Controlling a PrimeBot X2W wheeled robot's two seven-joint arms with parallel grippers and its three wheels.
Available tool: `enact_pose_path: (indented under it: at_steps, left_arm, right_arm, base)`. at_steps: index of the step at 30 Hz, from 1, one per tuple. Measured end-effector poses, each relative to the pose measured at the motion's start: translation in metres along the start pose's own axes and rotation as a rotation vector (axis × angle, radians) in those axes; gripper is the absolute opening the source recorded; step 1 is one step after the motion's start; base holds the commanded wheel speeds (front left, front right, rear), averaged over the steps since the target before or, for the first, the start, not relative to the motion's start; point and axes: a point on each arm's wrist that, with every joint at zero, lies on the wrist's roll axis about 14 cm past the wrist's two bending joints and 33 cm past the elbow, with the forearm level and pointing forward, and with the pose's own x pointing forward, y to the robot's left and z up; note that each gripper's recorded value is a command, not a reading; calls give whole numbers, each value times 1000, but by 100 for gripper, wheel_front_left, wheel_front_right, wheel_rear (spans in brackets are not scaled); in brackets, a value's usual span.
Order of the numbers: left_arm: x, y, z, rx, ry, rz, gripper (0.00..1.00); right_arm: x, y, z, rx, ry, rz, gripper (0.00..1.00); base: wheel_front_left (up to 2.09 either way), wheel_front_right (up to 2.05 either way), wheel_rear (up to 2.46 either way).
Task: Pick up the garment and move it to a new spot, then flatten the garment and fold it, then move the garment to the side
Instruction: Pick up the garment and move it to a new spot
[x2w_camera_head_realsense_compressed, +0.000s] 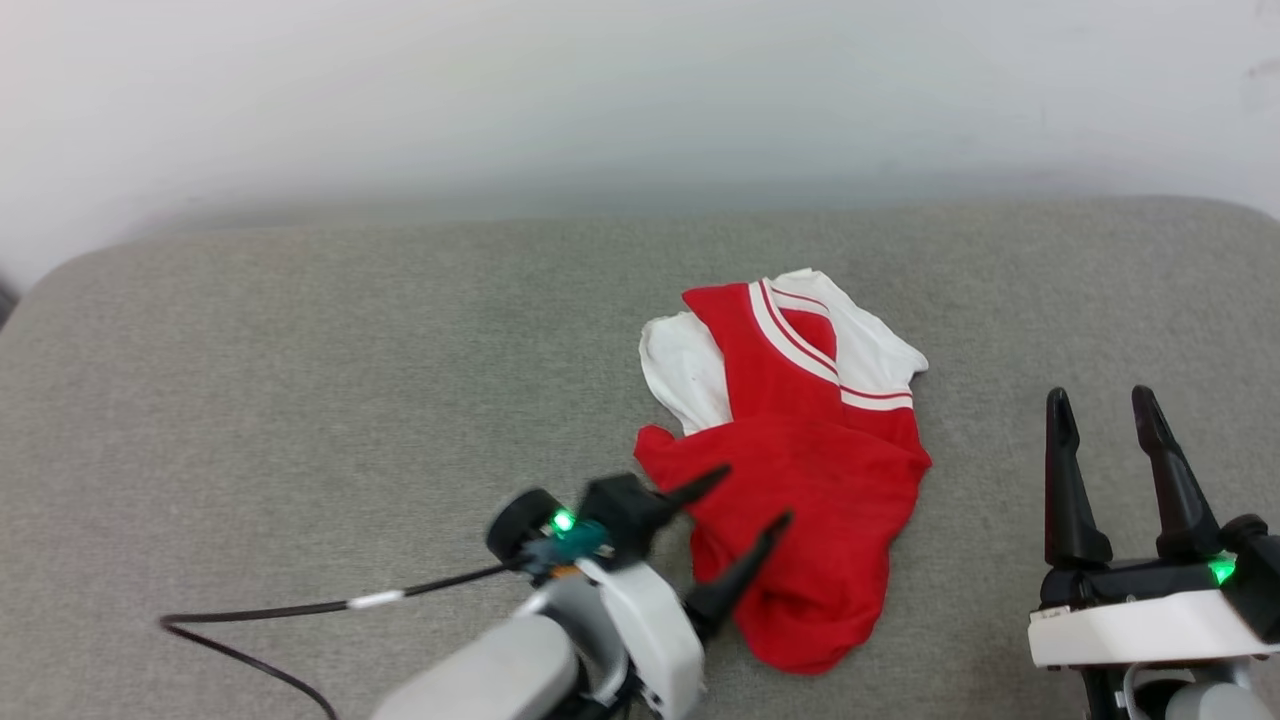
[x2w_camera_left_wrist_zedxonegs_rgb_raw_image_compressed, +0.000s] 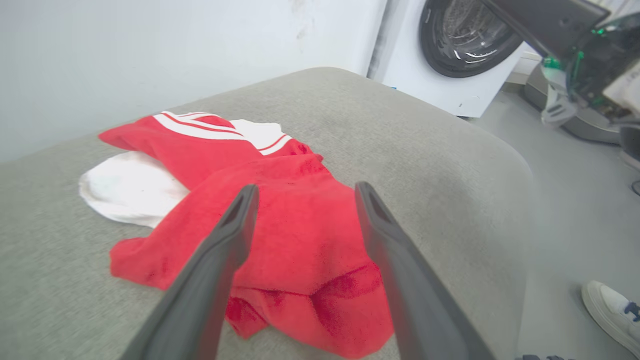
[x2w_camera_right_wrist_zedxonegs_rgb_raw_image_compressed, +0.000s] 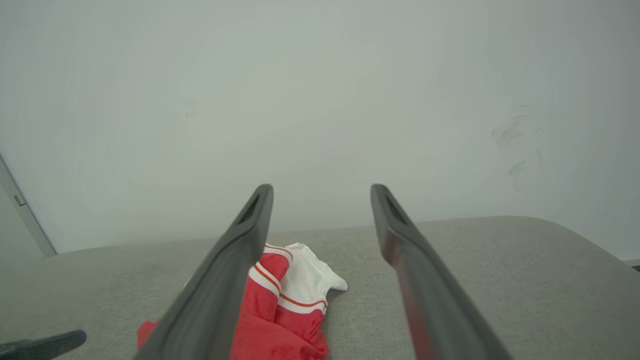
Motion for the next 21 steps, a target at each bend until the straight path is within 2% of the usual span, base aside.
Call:
enact_pose_path:
  at_steps: [4,7,10,13,16,21]
  left_arm:
    - [-25,47,51,57,-189,163,100]
    - [-57,86,75,148,-256,310,100]
    - [-88,112,93,167,-321,443,100]
    - [-117,124,102,167,-376,552,100]
    - [-143,131,91,163,-385,643,100]
    - [-164,121,74,95,-418,716,100]
  right_arm:
    - [-2,9,3,5,-6,25,100]
    - [-2,16,5,6,-13,48,100]
    - [-3,21,7,6,-18,60,100]
    - [-3,22,11,7,-30,65,100]
    - [-4,24,12,9,-33,69,100]
    - [-5,25,14,9,-37,71,100]
  base:
    - [0,0,0]
    - [0,0,0]
    - [0,0,0]
    - [0,0,0]
    - [0,0,0]
    - [0,0,0]
